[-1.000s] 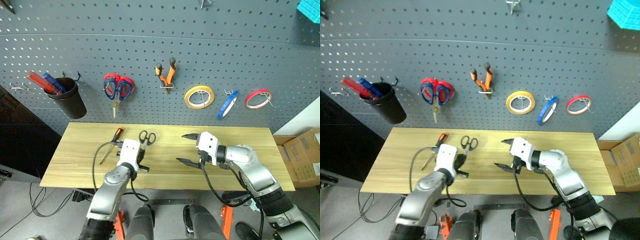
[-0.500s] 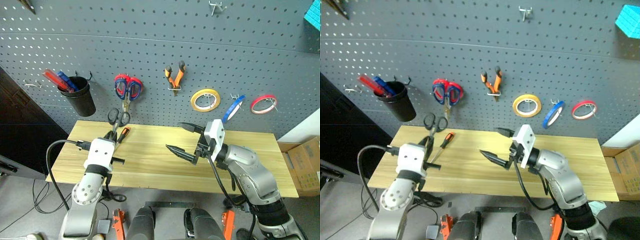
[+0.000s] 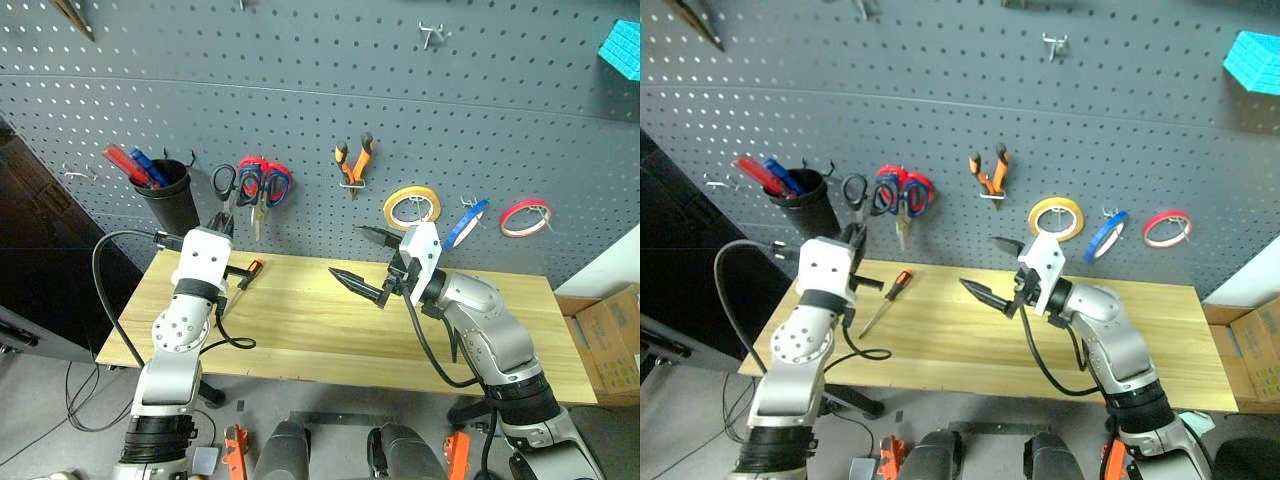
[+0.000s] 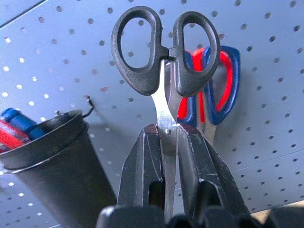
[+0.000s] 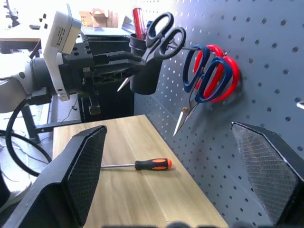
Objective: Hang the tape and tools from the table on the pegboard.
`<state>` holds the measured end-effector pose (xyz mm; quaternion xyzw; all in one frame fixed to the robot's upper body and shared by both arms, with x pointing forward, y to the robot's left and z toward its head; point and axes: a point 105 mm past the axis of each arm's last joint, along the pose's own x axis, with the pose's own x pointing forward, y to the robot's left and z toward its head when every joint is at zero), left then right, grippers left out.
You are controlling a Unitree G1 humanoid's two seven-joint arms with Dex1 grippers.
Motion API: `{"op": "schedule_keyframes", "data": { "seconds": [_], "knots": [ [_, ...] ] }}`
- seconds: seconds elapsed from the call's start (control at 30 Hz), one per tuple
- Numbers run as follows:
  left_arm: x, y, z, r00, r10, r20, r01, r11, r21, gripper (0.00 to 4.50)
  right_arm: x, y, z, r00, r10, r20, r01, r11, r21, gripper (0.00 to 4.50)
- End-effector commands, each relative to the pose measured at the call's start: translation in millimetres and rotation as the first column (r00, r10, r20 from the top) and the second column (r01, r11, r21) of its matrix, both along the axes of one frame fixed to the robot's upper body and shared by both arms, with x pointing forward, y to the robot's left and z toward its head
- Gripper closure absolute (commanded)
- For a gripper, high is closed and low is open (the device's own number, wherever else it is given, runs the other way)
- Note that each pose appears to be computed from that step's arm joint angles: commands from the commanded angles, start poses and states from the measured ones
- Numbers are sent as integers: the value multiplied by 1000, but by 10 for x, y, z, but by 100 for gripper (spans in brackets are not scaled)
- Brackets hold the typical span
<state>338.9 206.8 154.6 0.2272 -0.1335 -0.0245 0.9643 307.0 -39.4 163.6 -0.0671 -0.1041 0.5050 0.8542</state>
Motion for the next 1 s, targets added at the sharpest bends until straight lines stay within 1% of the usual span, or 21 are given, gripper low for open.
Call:
{"op": "schedule_keyframes", "data": {
  "seconds": [0.03,0.2,0.43,0.63,1.0],
  "knots": [
    [44,-59,113,998,-54,29,55,998,-18,438,8,-29,109,998,-21,55,20,1000,14,0],
    [89,-117,86,995,-98,9,99,995,-29,438,12,-41,99,998,-39,59,38,999,11,0],
    [80,-174,40,991,-130,-10,130,991,-35,438,20,-60,86,997,-52,61,52,999,3,0],
    [119,-166,-7,991,-125,-42,122,990,-77,438,30,-66,97,996,-59,66,59,998,0,0],
    [166,-78,-24,992,-106,-61,99,990,-103,438,27,-91,88,996,-66,64,67,998,-5,0]
  ]
}}
